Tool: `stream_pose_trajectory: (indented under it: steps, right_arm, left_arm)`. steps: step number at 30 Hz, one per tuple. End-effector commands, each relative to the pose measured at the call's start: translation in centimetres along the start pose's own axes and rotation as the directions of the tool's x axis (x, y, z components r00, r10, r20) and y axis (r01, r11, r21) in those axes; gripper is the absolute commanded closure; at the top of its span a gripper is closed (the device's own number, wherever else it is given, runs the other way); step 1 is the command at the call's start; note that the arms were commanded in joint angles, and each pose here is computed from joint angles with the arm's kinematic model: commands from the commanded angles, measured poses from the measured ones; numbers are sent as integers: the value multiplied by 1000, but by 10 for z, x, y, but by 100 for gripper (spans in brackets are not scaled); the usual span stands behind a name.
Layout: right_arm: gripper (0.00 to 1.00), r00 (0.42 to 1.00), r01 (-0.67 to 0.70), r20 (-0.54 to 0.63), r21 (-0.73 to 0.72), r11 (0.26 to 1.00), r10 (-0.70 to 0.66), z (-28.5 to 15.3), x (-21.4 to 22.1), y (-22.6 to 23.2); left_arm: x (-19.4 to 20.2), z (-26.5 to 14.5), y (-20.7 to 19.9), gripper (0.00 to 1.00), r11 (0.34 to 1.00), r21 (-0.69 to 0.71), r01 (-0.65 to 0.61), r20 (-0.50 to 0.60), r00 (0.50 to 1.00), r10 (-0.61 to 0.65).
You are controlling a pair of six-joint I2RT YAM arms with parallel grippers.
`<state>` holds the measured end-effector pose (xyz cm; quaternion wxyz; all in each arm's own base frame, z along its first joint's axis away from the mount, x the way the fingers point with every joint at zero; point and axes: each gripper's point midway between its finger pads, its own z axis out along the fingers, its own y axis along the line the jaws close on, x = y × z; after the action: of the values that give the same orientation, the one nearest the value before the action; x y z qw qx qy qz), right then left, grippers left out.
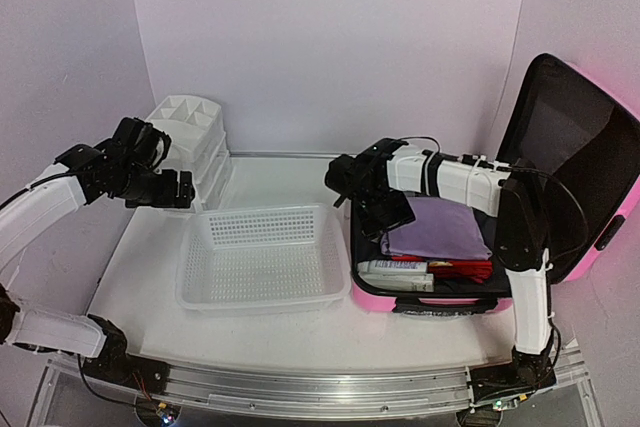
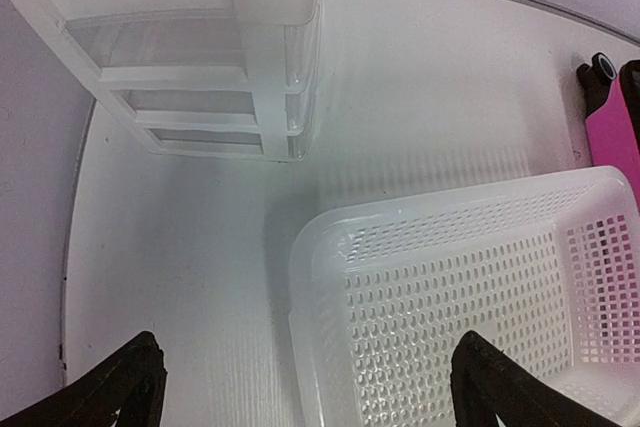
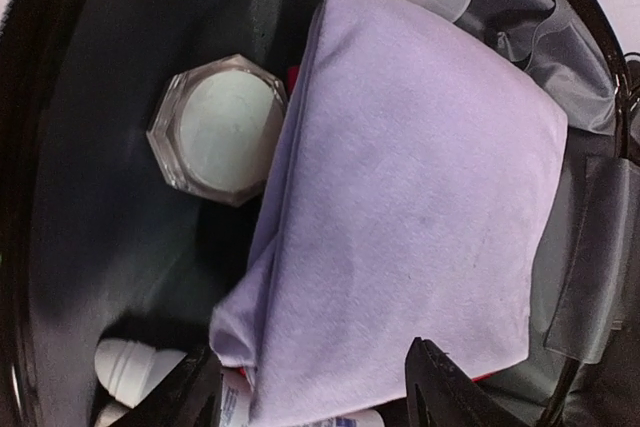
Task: Open, take out, and arrange the luggage
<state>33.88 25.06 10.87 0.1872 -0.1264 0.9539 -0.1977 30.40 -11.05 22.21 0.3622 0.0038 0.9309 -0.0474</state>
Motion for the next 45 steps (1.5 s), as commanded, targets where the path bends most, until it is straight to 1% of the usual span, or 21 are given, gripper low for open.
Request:
stream_pose_trajectory:
  steps: [1,3,6,9,12,20,22,24,30,36,37,41,42,45]
  right_arm:
    - [38,998,-60,29,47,997,59,6,-11,1]
    - [38,998,-62,25,56,996,61,12,-11,4]
    - [39,997,-73,11,66,995,73,22,-10,10]
    - [41,996,-85,8,82,993,85,31,-11,14]
    - [45,996,-90,14,100,991,89,35,-12,16]
    - [47,994,-102,43,173,980,96,39,-8,2]
    - [51,995,-102,39,181,978,96,40,-5,0]
    - [52,994,-104,34,180,978,99,41,-4,1]
    - [49,995,-100,10,177,979,100,47,3,4]
    - [49,996,-86,8,202,976,86,51,5,2]
    - [50,996,-85,11,205,975,85,51,5,2]
    - [69,996,-92,22,204,975,89,48,3,-1]
    - [73,996,-92,23,203,975,89,46,3,-2]
    - [92,996,-91,30,194,977,87,41,1,-3]
  left_arm:
    - [-23,-34,9,1,993,-61,-104,84,991,109]
    - [-27,-41,16,0,985,-109,-134,106,984,146]
    - [-22,-38,22,1,978,-156,-141,106,982,158]
    - [-15,-31,23,1,978,-157,-140,104,982,158]
    - [-15,-31,29,1,973,-185,-139,117,980,163]
    - [-13,-29,30,1,974,-185,-130,130,979,155]
    - [-12,-27,29,1,974,-185,-132,127,979,157]
    - [-12,-27,29,0,974,-184,-132,127,979,157]
    - [-12,-26,29,1,974,-184,-131,128,979,156]
    - [-12,-25,28,1,975,-179,-131,127,980,155]
    - [-12,-25,28,1,975,-179,-131,128,980,155]
    - [-12,-24,28,1,975,-180,-132,125,980,156]
    - [-11,-24,28,1,975,-179,-134,123,980,157]
    - [-12,-23,28,1,975,-179,-132,122,980,155]
